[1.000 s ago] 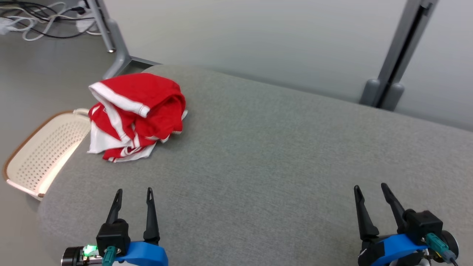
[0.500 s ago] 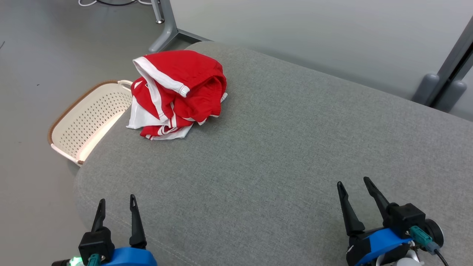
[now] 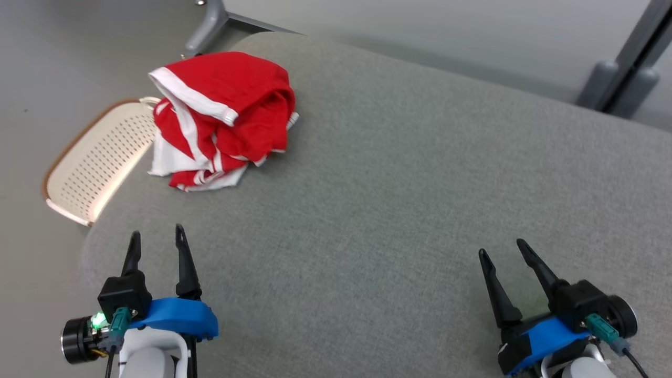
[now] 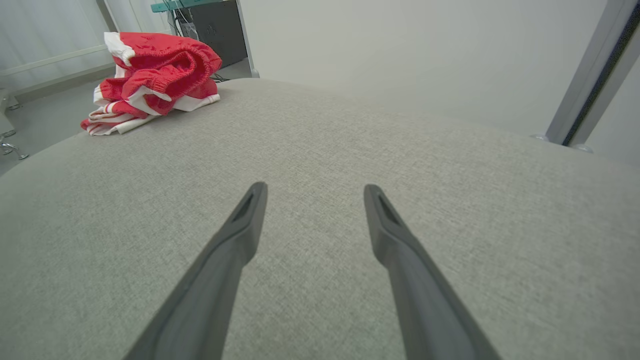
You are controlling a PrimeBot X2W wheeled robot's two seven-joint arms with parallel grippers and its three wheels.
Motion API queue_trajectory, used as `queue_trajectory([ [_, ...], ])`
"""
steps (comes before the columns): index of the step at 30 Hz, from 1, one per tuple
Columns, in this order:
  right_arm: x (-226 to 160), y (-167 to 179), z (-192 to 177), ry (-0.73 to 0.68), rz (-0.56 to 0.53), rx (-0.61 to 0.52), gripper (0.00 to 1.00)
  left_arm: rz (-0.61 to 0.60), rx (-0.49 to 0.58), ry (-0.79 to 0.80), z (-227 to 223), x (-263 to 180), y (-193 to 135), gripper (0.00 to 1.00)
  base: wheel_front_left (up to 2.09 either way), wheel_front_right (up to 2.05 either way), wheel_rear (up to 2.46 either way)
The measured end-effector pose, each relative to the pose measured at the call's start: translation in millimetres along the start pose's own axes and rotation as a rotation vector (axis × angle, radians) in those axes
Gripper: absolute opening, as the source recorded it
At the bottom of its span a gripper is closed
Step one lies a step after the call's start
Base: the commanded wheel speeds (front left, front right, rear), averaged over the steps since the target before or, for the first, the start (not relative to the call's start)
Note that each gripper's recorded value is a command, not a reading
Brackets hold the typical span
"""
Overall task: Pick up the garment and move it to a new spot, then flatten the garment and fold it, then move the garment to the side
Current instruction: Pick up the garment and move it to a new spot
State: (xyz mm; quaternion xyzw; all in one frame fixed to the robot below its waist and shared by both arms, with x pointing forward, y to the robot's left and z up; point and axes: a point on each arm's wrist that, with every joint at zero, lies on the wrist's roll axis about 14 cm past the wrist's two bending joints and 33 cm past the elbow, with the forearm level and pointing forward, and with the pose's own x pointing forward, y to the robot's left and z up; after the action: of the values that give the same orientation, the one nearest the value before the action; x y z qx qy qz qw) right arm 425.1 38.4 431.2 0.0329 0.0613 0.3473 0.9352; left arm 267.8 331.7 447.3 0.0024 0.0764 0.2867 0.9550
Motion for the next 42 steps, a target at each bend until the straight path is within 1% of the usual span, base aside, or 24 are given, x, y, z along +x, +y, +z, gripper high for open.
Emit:
queue_trajectory([
  [2,-0.4,-10.2,-4.4,0.006,-0.007,-0.009,1.00,-0.021,0.012,-0.018,9.0,19.8,-9.9,1.00,0.00,0.00,0.00],
  [6,-0.7,-28.7,-11.0,0.010,-0.021,-0.013,1.00,-0.055,0.038,-0.010,11.5,54.1,-29.1,1.00,0.00,0.00,0.00],
  [10,-2.3,-50.2,-19.6,0.018,-0.044,-0.017,1.00,-0.096,0.075,-0.045,27.1,96.5,-51.8,1.00,0.00,0.00,0.00],
  [17,-5.5,-83.8,-36.0,0.034,-0.088,-0.006,1.00,-0.108,0.145,-0.011,16.4,150.7,-80.3,1.00,0.00,0.00,0.00],
  [23,-9.0,-106.5,-43.1,0.038,-0.130,-0.002,1.00,-0.048,0.184,0.029,2.8,180.4,-84.7,1.00,0.00,0.00,0.00],
  [27,-11.8,-115.3,-45.3,0.039,-0.148,-0.001,1.00,0.012,0.206,0.069,-8.3,191.7,-75.9,1.00,0.00,0.00,0.00],
  [31,-12.9,-122.0,-46.0,0.037,-0.163,-0.001,1.00,0.032,0.201,0.092,-13.7,199.4,-73.9,1.00,0.00,0.00,0.00],
  [32,-13.4,-122.8,-46.1,0.037,-0.166,-0.002,1.00,0.030,0.200,0.098,-15.0,200.6,-74.4,0.65,0.00,0.00,0.00],
  [33,-13.7,-123.5,-46.1,0.037,-0.168,-0.001,1.00,0.029,0.196,0.105,-16.4,201.7,-74.2,0.00,0.00,0.00,0.00],
  [37,-15.6,-125.7,-44.2,0.034,-0.178,0.000,1.00,0.018,0.181,0.130,-20.8,204.0,-74.4,0.00,0.00,0.00,0.00],
  [42,-18.7,-127.1,-40.2,0.033,-0.196,0.002,1.00,-0.038,0.153,0.067,5.7,213.1,-83.1,0.00,0.00,0.00,0.00],
])
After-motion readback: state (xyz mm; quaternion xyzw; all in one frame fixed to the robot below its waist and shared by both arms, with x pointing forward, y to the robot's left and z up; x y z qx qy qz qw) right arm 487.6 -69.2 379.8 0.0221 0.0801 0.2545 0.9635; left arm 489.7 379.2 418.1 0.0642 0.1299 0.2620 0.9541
